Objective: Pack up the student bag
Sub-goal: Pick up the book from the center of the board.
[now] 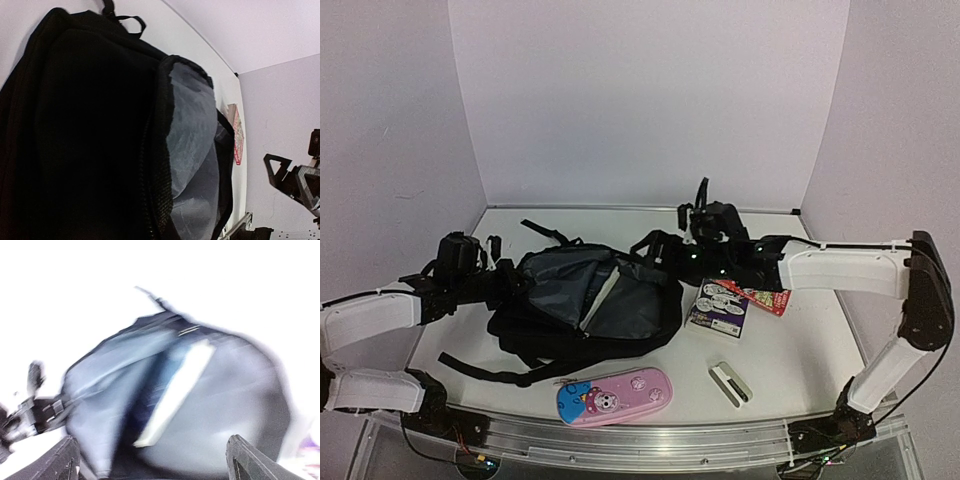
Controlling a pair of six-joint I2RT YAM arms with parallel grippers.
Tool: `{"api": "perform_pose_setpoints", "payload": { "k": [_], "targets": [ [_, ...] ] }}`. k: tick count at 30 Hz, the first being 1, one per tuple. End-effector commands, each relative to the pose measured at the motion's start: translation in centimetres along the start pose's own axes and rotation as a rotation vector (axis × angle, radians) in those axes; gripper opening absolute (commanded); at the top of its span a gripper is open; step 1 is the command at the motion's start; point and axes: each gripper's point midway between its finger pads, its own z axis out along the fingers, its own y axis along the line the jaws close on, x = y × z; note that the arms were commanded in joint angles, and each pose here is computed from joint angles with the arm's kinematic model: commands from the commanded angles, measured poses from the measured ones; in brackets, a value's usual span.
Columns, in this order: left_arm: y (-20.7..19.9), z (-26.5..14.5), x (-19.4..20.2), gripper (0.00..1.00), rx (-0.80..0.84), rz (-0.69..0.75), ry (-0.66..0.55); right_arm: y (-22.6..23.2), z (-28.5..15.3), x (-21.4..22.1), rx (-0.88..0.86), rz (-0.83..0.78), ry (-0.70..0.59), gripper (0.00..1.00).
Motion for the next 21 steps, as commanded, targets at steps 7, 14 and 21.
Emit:
{"api": "perform_pose_setpoints", "payload": {
  "k": [7, 14, 21],
  "targets": [
    [1.9, -0.7, 0.7, 0.20, -0.063, -0.072, 0.010, -20.4, -5.0, -3.7, 0.765, -0.123, 0.000, 0.98],
    [0.9, -1.7, -0.3, 0.60, -0.071, -0.023, -0.006, -23.1, -3.0, -3.1, 0.858, -0.193, 0.071, 0.98],
    [0.3, -1.9, -0.6, 0.85, -0.076, 0.007, 0.007, -23.6, 0.4, -5.7, 0.909, -0.153, 0.005, 0.98]
  ]
}}
